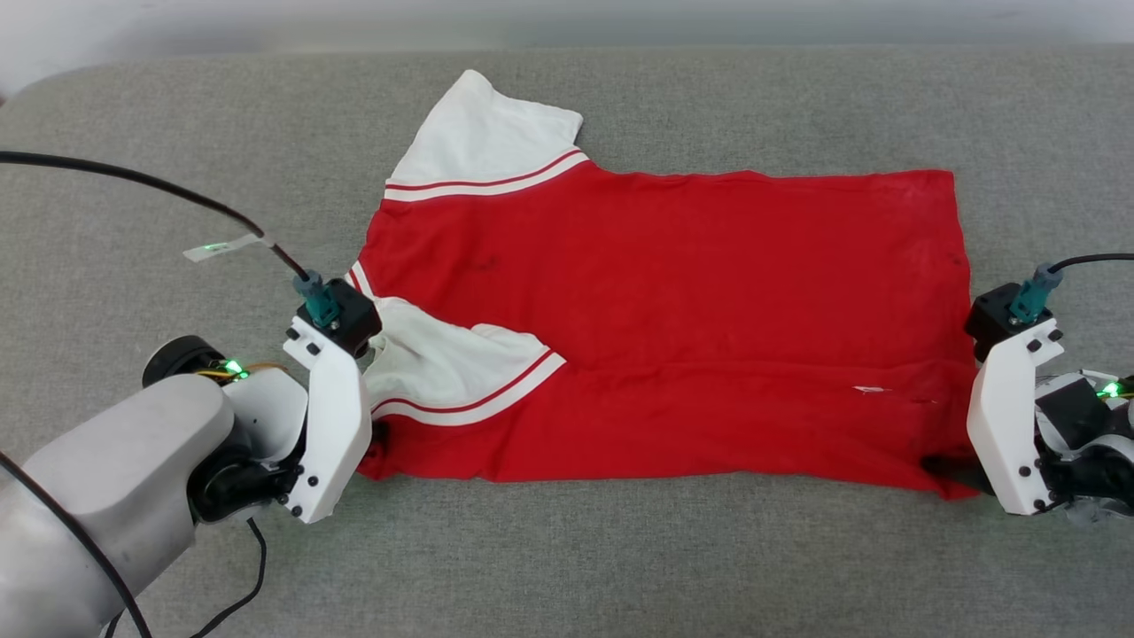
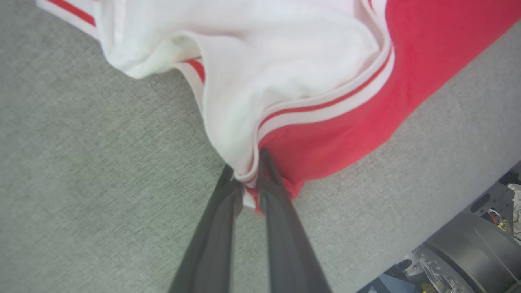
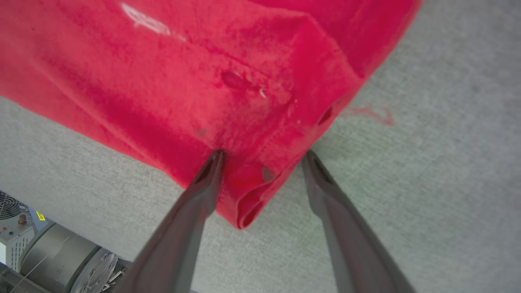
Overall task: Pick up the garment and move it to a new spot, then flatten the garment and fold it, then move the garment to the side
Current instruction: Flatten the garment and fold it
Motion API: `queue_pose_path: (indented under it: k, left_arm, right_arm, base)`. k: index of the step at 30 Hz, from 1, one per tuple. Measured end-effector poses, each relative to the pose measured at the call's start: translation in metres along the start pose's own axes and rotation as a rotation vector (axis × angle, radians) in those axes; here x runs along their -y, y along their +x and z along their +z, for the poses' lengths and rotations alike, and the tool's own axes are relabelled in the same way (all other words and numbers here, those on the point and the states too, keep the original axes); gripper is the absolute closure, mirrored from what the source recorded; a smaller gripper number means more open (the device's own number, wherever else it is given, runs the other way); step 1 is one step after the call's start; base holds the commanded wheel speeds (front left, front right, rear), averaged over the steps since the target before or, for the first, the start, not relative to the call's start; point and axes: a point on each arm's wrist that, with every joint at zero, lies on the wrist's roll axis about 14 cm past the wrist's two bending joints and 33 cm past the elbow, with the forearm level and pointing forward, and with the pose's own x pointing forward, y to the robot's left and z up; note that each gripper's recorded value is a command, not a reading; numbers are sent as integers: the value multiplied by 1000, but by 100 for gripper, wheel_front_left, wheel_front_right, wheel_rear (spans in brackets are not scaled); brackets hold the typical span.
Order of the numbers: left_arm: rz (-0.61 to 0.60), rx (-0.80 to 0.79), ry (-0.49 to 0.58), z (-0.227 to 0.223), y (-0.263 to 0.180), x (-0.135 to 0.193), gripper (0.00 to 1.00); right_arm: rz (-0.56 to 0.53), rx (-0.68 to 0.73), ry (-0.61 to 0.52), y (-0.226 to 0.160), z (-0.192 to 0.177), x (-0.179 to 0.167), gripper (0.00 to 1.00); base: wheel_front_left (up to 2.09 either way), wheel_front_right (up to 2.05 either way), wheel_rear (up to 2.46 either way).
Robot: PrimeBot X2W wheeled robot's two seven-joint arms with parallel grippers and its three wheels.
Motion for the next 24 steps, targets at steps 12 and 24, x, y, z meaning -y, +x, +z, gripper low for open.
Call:
queue_pose_path:
  k: [12,24]
  left_arm:
    - [18,32,-23,-13,-22,3,100]
    - [-24,7,-25,-49,-46,38,100]
  right_arm:
    - [-33,177,-45,-46,16,0,100]
    - [-12,214,-22,-77,-29,-6,100]
  base:
    - [0,0,0]
    - [0,0,0]
